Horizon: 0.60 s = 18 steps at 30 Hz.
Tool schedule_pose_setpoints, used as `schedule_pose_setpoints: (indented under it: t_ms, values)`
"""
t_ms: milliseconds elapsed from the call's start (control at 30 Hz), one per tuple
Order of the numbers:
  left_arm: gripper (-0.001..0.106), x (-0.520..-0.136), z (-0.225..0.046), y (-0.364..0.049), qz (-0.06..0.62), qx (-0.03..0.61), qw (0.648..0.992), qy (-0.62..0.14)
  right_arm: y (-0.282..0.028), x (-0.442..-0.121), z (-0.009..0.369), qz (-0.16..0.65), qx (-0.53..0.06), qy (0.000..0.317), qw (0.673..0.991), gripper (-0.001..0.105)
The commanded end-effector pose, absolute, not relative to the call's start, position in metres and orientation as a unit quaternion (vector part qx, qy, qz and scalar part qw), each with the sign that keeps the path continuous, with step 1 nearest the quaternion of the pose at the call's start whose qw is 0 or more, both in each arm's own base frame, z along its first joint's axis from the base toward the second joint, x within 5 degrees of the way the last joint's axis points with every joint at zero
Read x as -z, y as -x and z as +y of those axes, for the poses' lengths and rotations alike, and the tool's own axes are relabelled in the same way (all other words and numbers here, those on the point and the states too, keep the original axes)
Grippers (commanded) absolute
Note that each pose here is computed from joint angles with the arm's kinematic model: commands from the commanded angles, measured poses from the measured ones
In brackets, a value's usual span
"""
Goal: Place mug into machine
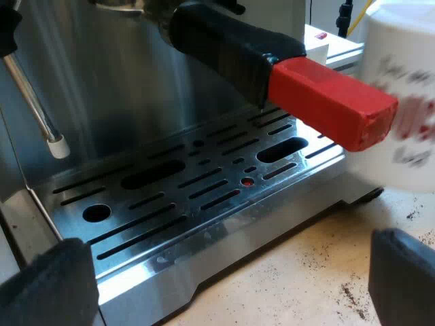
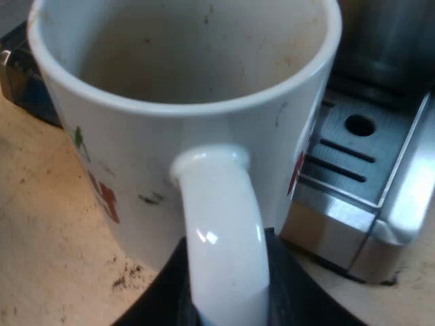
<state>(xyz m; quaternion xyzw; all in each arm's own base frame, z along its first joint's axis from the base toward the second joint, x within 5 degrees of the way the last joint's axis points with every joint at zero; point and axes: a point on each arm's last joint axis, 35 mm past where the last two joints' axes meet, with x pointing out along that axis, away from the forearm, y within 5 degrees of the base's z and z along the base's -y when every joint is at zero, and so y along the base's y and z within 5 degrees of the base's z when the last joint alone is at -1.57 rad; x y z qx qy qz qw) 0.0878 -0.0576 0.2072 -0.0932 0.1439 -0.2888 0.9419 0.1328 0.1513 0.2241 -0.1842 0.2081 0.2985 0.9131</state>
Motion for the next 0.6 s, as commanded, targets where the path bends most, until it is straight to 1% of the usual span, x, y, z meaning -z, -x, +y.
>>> schedule_pose_setpoints:
  t_ms: [33, 133, 267, 300, 433, 600]
  values:
    - [0.082, -0.21, -0.058, -0.088, 0.137, 0.287, 0.942, 0.103, -0.147, -0.227, 0.167, 0.174, -0.282, 0.135, 0.934, 0.0]
    - [0.082, -0.21, -0.058, -0.088, 0.137, 0.287, 0.942, 0.103, -0.156, -0.215, 0.179, 0.169, -0.283, 0.132, 0.935, 0.0]
    - [0.082, -0.21, -0.058, -0.088, 0.137, 0.287, 0.942, 0.103, -0.164, -0.209, 0.189, 0.158, -0.283, 0.124, 0.938, 0.0]
    - [0.082, -0.21, -0.058, -0.088, 0.137, 0.287, 0.942, 0.103, -0.166, -0.207, 0.192, 0.158, -0.284, 0.128, 0.937, 0.0]
    - [0.082, -0.21, -0.058, -0.088, 0.137, 0.287, 0.942, 0.103, -0.176, -0.2, 0.204, 0.165, -0.288, 0.165, 0.929, 0.0]
    - [0.082, -0.21, -0.058, -0.088, 0.137, 0.287, 0.942, 0.103, -0.187, -0.195, 0.218, 0.174, -0.288, 0.172, 0.926, 0.0]
